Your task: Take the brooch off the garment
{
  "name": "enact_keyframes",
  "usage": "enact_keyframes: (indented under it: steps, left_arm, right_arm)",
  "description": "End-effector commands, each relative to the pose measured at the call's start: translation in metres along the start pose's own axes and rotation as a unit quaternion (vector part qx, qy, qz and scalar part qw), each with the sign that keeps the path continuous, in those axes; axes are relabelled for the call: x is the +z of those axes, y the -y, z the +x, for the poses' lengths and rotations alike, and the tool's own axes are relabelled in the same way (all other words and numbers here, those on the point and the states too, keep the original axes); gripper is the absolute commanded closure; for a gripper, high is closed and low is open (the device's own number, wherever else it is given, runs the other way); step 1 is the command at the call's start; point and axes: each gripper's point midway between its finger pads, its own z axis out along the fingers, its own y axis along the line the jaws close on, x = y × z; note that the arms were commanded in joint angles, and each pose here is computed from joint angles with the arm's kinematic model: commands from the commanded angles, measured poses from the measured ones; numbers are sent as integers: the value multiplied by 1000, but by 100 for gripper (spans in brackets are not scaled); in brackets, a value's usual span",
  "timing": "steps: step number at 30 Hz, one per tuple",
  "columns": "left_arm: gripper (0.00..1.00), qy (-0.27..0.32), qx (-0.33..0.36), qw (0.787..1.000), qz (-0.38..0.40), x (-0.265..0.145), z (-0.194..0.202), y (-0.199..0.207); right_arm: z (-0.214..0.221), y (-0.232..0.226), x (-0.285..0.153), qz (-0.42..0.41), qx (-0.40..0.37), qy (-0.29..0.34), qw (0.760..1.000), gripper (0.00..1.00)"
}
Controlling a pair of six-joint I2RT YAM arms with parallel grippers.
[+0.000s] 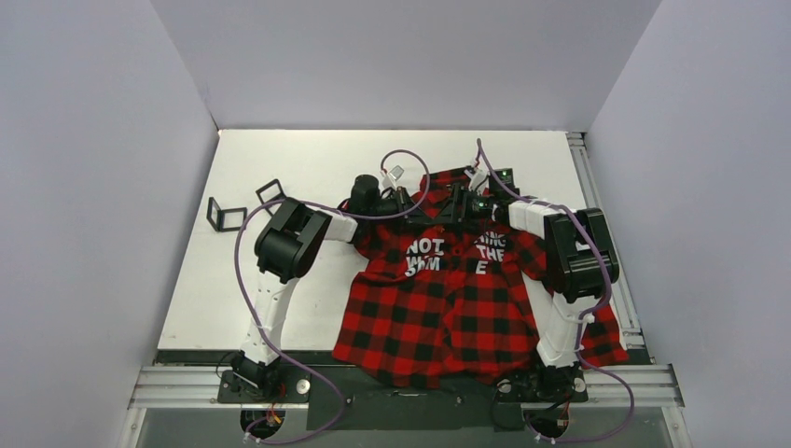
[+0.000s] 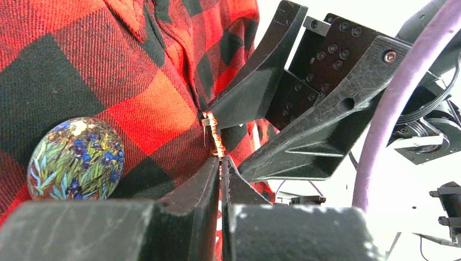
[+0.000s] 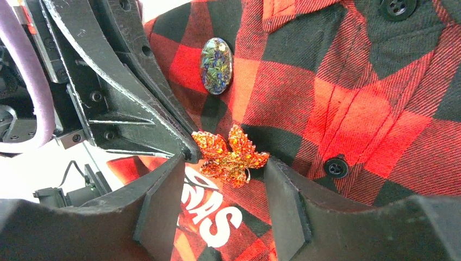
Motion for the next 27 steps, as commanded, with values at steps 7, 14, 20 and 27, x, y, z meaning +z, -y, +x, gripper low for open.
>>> enact_keyframes:
  steps: [7, 14, 20, 27]
  left_arm:
    - [76, 2, 21, 1000, -3, 2, -4, -1]
    - [62, 16, 24, 999, -26, -3, -11, -9]
    - [47, 36, 26, 998, -43, -12, -19, -14]
    - [43, 49, 27, 997, -47, -20, -24, -13]
  right_arm:
    - [-20, -29, 0, -67, -22, 34, 997, 53]
    - [-17, -26, 3, -69, -17, 27, 997, 54]
    - [-11, -28, 5, -75, -11, 18, 997, 55]
    - [-2, -39, 13, -90, -9, 7, 996, 55]
